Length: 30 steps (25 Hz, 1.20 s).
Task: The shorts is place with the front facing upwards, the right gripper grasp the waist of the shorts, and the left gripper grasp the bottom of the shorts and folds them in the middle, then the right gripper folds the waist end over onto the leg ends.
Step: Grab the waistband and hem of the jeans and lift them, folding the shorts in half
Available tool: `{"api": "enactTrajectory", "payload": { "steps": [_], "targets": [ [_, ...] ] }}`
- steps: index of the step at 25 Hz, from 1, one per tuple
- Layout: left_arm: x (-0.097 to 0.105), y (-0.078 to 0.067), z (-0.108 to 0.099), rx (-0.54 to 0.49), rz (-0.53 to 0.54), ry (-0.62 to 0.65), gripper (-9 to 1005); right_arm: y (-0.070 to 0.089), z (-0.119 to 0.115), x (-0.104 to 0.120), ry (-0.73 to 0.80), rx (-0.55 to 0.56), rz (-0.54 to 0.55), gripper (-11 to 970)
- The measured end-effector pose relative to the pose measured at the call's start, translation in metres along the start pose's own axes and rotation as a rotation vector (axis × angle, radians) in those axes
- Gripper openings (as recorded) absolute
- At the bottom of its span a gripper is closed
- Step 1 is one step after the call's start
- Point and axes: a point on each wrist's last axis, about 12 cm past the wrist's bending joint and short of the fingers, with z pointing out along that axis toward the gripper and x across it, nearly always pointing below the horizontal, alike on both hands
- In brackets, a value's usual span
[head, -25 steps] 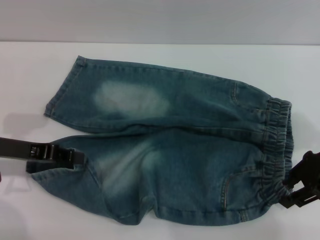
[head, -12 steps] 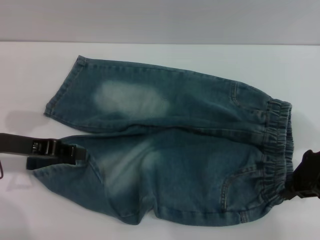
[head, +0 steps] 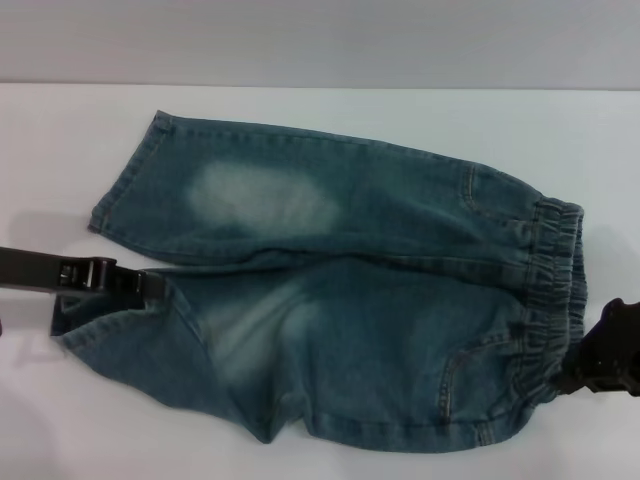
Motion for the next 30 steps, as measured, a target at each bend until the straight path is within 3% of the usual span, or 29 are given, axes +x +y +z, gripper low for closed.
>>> {"api": "enactTrajectory", "payload": {
  "steps": [13, 24, 30],
  "targets": [
    [-0.012, 0.014, -0.019, -0.113, -0.060, -0.155, 103, 0.009, -0.009, 0.046, -0.450, 0.096, 0.076, 0],
    [-0.032, 0.012, -0.033, -0.067, -0.069, -0.392, 107, 0.010, 0.005, 0.088, -0.781, 0.264, 0.146, -1],
    [-0.040, 0.012, -0.035, -0.063, -0.048, -0.503, 109, 0.006, 0.014, 0.097, -0.867, 0.352, 0.191, -1]
  ]
}}
